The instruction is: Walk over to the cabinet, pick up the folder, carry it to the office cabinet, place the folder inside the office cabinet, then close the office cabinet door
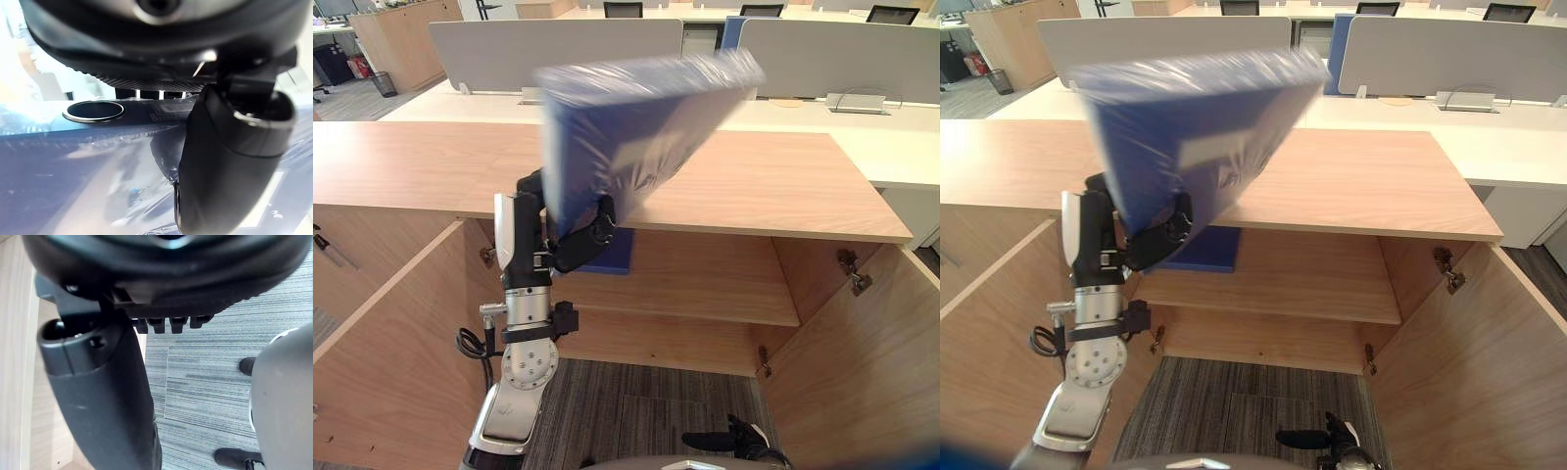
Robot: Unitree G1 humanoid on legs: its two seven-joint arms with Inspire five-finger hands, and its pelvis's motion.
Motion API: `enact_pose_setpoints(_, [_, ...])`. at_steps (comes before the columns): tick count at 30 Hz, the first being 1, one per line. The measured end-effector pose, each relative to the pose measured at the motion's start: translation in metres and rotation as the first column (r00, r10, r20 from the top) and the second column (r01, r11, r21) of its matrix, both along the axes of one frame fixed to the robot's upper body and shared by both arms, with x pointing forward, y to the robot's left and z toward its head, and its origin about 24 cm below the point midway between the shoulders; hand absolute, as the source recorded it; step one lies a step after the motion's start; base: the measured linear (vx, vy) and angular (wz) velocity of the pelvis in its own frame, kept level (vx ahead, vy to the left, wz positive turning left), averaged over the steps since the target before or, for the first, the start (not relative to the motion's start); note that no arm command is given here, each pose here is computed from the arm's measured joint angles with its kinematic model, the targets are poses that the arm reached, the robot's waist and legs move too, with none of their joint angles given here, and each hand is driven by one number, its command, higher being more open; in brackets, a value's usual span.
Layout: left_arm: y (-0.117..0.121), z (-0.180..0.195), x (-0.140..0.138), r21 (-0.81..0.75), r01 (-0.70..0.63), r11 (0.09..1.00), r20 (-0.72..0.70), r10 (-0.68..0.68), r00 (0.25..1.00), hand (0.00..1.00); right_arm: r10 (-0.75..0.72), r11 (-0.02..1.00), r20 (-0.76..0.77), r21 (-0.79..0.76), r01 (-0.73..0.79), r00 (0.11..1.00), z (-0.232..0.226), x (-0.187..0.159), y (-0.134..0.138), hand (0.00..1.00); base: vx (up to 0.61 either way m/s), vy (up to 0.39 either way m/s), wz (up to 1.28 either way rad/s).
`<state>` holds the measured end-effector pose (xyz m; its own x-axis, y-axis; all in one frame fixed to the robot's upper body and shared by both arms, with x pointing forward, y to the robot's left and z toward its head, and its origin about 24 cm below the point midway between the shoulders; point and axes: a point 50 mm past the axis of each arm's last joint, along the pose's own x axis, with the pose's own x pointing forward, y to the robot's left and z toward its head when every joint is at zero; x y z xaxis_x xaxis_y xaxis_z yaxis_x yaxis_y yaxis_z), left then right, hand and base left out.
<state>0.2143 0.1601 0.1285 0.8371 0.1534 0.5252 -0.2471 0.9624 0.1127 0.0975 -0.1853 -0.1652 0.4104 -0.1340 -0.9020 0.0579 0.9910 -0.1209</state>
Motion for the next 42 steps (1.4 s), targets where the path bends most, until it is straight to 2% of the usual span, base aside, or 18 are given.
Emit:
enact_pose_setpoints(3, [0.008, -0.011, -0.007, -0.231, 0.035, 0.972, -0.054, -0.049, 0.997, 0.0, -0.018, 1.0, 0.011, 0.017, 0.018, 1.0, 0.001, 0.0, 0.0, 1.0, 0.0, 0.0, 0.0])
enact_pose_setpoints(6, [0.026, -0.027, -0.027, -0.472, -0.04, 0.88, -0.108, -0.013, 0.994, 0.0, -0.059, 0.998, 0.148, 0.031, 0.055, 0.987, 0.017, 0.0, 0.0, 1.0, 0.0, 0.0, 0.0])
enact_pose_setpoints(8, [0.031, -0.032, -0.034, -0.536, -0.065, 0.842, -0.121, 0.0, 0.993, 0.0, -0.114, 0.993, 0.238, 0.049, 0.105, 0.965, 0.03, 0.005, -0.001, 1.0, 0.0, 0.0, 0.0])
enact_pose_setpoints(9, [0.034, -0.033, -0.04, -0.575, -0.085, 0.814, -0.125, 0.015, 0.992, 0.0, -0.181, 0.983, 0.348, 0.071, 0.166, 0.92, 0.049, 0.015, -0.004, 1.0, 0.0, 0.0, 0.0])
enact_pose_setpoints(10, [0.035, -0.033, -0.041, -0.583, -0.086, 0.808, -0.125, 0.016, 0.992, 0.0, -0.195, 0.981, 0.372, 0.074, 0.18, 0.907, 0.053, 0.017, -0.005, 1.0, -0.03, 0.022, -0.06])
enact_pose_setpoints(12, [0.036, -0.035, -0.051, -0.623, -0.079, 0.778, -0.127, -0.001, 0.992, 0.0, -0.291, 0.953, 0.561, 0.098, 0.286, 0.775, 0.092, 0.039, -0.01, 1.0, -0.05, 0.032, -0.12])
enact_pose_setpoints(13, [0.035, -0.035, -0.053, -0.632, -0.074, 0.771, -0.126, -0.008, 0.992, 0.0, -0.303, 0.947, 0.606, 0.103, 0.305, 0.735, 0.102, 0.044, -0.011, 1.0, -0.05, 0.031, -0.17])
enact_pose_setpoints(15, [0.03, -0.037, -0.056, -0.659, -0.055, 0.75, -0.125, -0.037, 0.992, 0.0, -0.328, 0.925, 0.754, 0.136, 0.354, 0.569, 0.144, 0.061, -0.017, 1.0, -0.05, 0.024, -0.11])
enact_pose_setpoints(16, [0.03, -0.038, -0.057, -0.665, -0.051, 0.745, -0.124, -0.043, 0.991, 0.0, -0.325, 0.922, 0.785, 0.137, 0.363, 0.528, 0.154, 0.064, -0.018, 1.0, -0.06, 0.026, -0.05])
enact_pose_setpoints(18, [0.026, -0.039, -0.057, -0.67, -0.034, 0.742, -0.126, -0.068, 0.99, 0.0, -0.305, 0.909, 0.871, 0.144, 0.392, 0.386, 0.189, 0.07, -0.025, 1.0, -0.03, 0.018, -0.04])
enact_pose_setpoints(23, [0.027, -0.039, -0.057, -0.672, -0.008, 0.74, -0.112, -0.091, 0.99, 0.0, -0.19, 0.892, 0.964, 0.091, 0.443, 0.185, 0.24, 0.074, -0.033, 1.0, 0.0, 0.0, 0.0])
enact_pose_setpoints(28, [0.029, -0.036, -0.055, -0.65, 0.022, 0.76, -0.09, -0.106, 0.99, 0.0, -0.143, 0.935, 0.989, 0.126, 0.333, 0.027, 0.273, 0.098, -0.024, 1.0, 0.0, 0.006, -0.01])
enact_pose_setpoints(36, [0.03, -0.03, -0.042, -0.595, 0.083, 0.799, -0.046, -0.138, 0.989, 0.0, 0.011, 0.999, 0.988, -0.005, 0.039, -0.154, 0.321, 0.131, 0.001, 1.0, 0.0, 0.008, 0.02])
enact_pose_setpoints(42, [0.027, -0.025, -0.039, -0.479, 0.131, 0.868, -0.055, -0.178, 0.982, 0.0, 0.024, 0.996, 0.982, -0.038, -0.074, -0.186, 0.332, 0.148, 0.006, 1.0, 0.0, 0.0, 0.0])
